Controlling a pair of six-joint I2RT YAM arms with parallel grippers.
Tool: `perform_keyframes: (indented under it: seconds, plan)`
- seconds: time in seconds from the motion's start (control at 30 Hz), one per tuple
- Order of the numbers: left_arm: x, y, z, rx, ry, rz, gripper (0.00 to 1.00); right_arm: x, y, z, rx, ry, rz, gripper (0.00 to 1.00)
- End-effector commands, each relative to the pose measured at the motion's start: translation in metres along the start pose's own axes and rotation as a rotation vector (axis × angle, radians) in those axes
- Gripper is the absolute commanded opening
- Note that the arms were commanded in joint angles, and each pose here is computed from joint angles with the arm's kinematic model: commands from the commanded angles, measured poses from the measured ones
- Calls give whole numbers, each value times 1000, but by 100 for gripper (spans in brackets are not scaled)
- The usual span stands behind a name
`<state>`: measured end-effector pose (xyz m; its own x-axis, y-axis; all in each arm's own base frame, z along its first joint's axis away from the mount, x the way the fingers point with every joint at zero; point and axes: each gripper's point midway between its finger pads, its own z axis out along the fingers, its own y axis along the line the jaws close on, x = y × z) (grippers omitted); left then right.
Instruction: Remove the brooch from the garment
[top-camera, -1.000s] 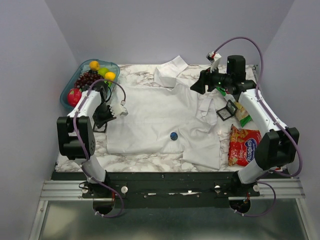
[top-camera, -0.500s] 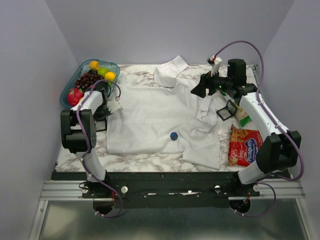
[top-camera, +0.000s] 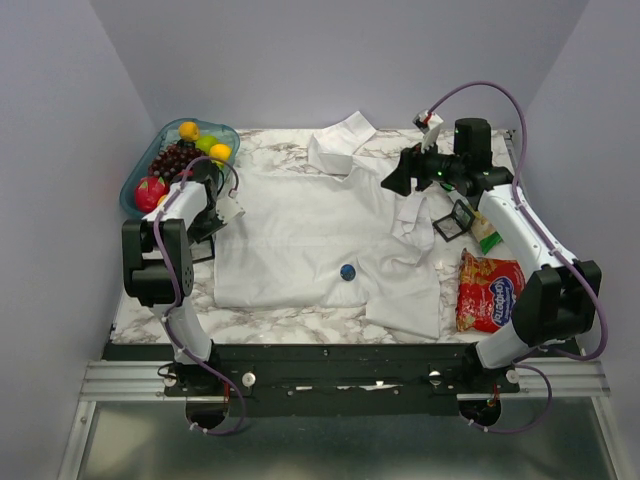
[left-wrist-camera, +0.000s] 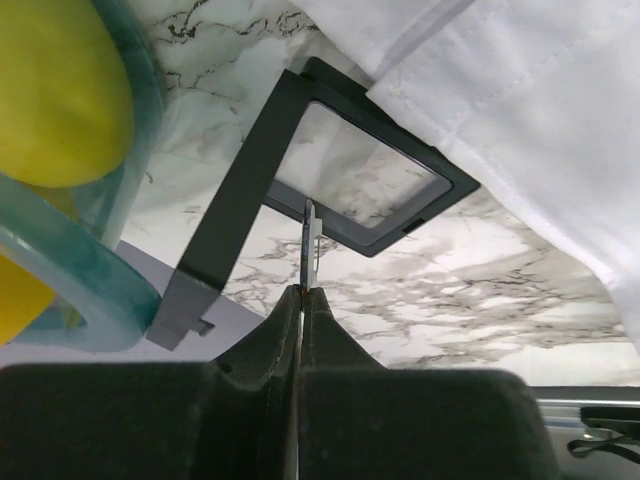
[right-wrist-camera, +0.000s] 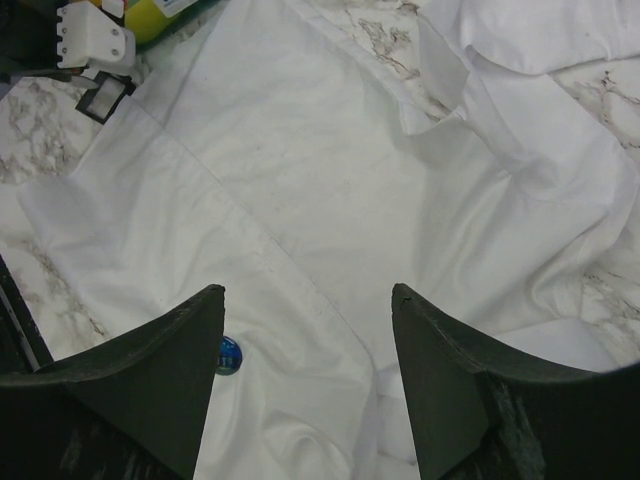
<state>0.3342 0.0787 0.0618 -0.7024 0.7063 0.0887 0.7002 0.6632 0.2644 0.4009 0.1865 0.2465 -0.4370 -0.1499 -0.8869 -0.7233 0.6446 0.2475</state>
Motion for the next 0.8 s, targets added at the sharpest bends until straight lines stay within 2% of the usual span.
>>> perform_keyframes:
  seconds: [0.0, 0.2, 0.57, 0.77]
  plan:
    - [-13, -10, -28, 47, -104, -54, 6, 0, -5, 3, 6, -1, 2, 75]
    - [-27, -14, -23, 27, -131, 13, 6, -2, -7, 7, -2, -2, 8, 75]
    - [-30, -17, 0, -43, -78, 106, 5, -1, -6, 4, 3, -1, 3, 75]
    - [-28, -16, -9, -58, -71, 120, 5, 8, -5, 1, 16, 12, -1, 76]
